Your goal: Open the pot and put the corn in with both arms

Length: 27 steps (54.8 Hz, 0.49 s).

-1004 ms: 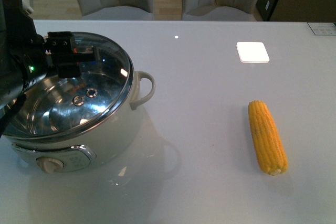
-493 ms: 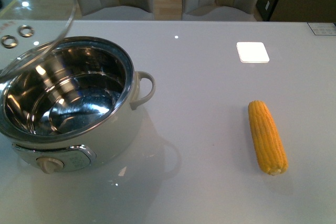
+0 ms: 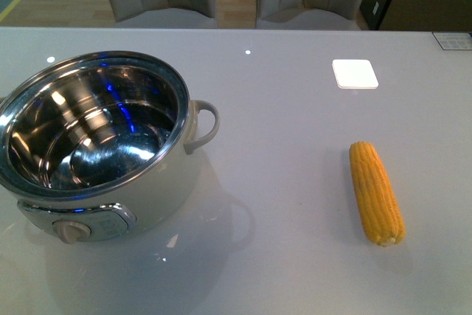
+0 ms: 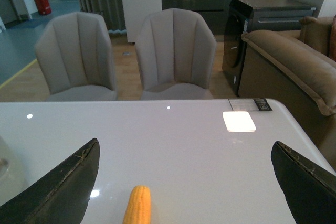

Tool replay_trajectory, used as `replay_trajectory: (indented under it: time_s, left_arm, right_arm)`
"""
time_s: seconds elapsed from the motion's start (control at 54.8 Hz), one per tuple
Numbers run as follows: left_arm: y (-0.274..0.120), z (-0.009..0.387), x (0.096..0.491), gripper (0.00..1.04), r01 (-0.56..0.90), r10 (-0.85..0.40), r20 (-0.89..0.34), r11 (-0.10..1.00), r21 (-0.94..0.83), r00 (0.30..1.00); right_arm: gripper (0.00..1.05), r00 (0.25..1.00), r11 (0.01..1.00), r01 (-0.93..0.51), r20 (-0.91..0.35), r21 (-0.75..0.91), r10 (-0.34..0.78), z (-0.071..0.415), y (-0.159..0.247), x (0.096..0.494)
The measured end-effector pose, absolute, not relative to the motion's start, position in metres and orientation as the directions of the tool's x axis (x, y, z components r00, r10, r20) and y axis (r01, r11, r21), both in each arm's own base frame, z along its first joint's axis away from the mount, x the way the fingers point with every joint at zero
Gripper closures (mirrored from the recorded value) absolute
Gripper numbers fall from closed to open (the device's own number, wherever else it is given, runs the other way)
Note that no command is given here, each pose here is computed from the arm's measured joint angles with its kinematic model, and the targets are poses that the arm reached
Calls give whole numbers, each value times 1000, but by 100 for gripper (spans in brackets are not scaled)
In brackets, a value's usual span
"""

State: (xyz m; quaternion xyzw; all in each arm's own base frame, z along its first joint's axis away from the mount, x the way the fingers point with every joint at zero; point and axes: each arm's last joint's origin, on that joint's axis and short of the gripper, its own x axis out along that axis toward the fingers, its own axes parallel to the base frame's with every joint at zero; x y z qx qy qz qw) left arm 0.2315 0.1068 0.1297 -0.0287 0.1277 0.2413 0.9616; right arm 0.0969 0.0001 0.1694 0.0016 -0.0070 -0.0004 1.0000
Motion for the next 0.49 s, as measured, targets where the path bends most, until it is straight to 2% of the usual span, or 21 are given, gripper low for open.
replay_trajectory:
  time_s: [0.292, 0.493]
  left_arm:
    - [139, 85, 222, 61, -513, 489, -336, 858, 17, 805]
    - [148, 56, 230, 61, -511, 482, -375, 859, 27, 791]
  right_arm:
    - [9, 1000, 1000, 1, 14, 3, -1, 169, 0, 97]
    - [9, 1000, 1000, 1, 14, 3, -1, 169, 0, 97]
